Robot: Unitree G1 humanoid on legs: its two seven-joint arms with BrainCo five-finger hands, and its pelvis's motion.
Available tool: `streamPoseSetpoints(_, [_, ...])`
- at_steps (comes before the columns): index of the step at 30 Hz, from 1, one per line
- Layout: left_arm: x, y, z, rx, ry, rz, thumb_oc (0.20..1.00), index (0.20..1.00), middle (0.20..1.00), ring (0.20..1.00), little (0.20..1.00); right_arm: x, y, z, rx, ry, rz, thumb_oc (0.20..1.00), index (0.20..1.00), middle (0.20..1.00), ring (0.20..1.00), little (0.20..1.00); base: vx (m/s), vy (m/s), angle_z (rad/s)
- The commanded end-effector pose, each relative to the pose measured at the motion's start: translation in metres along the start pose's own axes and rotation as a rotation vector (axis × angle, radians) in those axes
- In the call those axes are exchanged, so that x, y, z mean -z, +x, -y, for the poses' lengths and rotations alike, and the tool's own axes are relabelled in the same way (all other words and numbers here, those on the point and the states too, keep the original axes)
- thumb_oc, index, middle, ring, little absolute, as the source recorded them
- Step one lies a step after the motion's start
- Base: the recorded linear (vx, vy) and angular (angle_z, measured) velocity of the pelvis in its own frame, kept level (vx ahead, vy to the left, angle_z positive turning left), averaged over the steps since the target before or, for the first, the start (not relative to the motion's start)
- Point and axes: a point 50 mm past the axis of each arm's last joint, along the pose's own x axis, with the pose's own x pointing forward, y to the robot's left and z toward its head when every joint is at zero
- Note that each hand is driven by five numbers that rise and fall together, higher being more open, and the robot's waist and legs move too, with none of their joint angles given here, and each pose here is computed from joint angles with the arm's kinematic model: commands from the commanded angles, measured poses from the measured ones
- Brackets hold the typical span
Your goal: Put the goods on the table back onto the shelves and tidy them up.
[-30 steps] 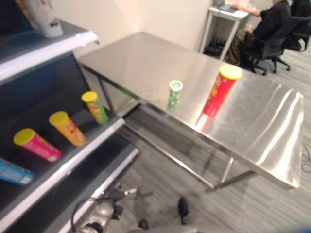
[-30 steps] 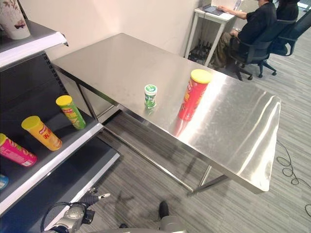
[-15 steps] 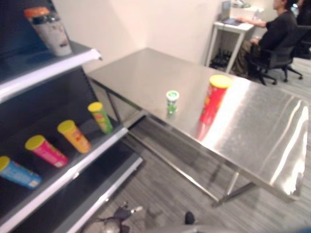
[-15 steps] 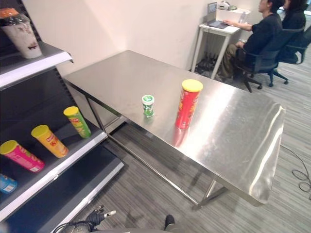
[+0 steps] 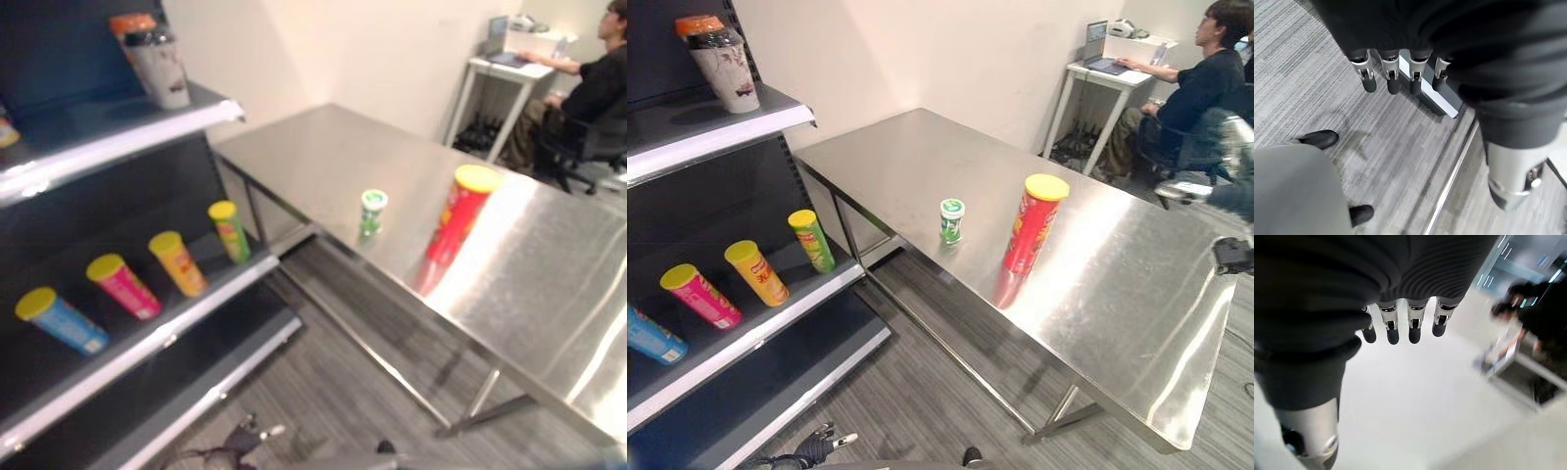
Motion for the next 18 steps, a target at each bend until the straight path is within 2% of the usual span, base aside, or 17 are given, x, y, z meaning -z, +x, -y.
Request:
streamPoseSetpoints(1, [-0.021, 0.005, -0.014, -0.013, 0.037, 0.060, 1.000, 1.000, 1.000, 1.000, 1.000, -0.019, 0.016, 0.011, -0.008, -0.071, 0.058, 1.000, 1.000, 1.000, 1.000, 1.000, 0.00, -0.014, 0.15])
streamPoseSetpoints(8, [-0.031, 0.007, -0.010, 0.002, 0.050, 0.095, 1.000, 1.000, 1.000, 1.000, 1.000, -0.024, 0.040, -0.015, -0.148, -0.154, 0.046, 1.000, 1.000, 1.000, 1.000, 1.000, 0.00, -0.022, 0.12])
streamPoseSetpoints(14, [-0.026, 0.006, -0.007, 0.009, 0.052, 0.079, 1.000, 1.000, 1.000, 1.000, 1.000, -0.024, 0.043, -0.023, -0.181, -0.134, 0.044, 1.000, 1.000, 1.000, 1.000, 1.000, 0.01, -0.017, 0.23])
streamPoseSetpoints(18, [-0.022, 0.005, -0.007, 0.008, 0.044, 0.066, 1.000, 1.000, 1.000, 1.000, 1.000, -0.023, 0.039, -0.032, -0.270, -0.136, 0.036, 1.000, 1.000, 1.000, 1.000, 1.000, 0.00, -0.010, 0.10])
